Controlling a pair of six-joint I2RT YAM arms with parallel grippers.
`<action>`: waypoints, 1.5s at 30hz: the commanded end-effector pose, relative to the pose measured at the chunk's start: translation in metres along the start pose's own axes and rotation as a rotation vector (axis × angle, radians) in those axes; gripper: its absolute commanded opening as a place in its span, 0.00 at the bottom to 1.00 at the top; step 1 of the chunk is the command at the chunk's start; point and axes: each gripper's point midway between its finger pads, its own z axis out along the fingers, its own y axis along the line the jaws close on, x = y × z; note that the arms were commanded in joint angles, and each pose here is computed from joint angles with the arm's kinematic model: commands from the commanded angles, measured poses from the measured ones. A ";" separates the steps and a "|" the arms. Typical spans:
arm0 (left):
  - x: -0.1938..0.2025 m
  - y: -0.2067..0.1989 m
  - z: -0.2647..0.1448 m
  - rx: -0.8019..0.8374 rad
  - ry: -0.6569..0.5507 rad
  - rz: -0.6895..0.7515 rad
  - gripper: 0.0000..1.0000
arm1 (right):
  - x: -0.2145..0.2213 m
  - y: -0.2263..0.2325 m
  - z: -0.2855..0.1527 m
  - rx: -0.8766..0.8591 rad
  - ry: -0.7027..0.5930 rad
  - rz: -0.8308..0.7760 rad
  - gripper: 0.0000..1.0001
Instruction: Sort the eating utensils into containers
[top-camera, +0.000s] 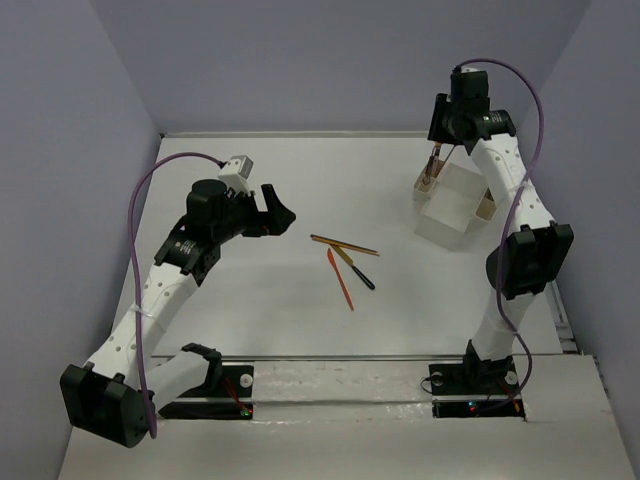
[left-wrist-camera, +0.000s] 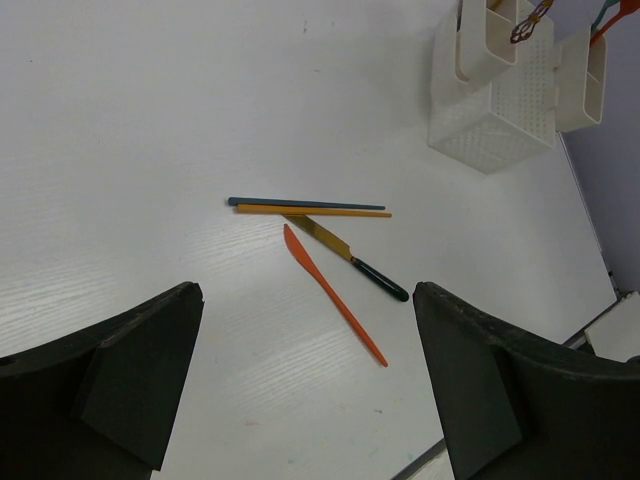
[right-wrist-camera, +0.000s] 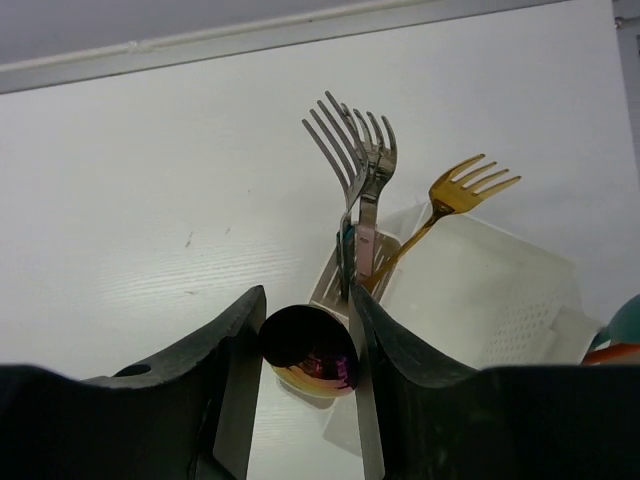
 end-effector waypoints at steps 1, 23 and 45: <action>-0.028 -0.019 -0.006 0.060 -0.079 0.041 0.99 | -0.045 -0.007 -0.035 0.019 -0.154 0.031 0.27; -0.023 -0.038 -0.012 0.131 -0.066 0.054 0.99 | -0.060 -0.204 -0.079 0.373 -0.338 0.347 0.25; -0.019 -0.037 -0.007 0.134 -0.058 0.025 0.99 | 0.000 -0.198 -0.024 0.310 -0.254 0.310 0.28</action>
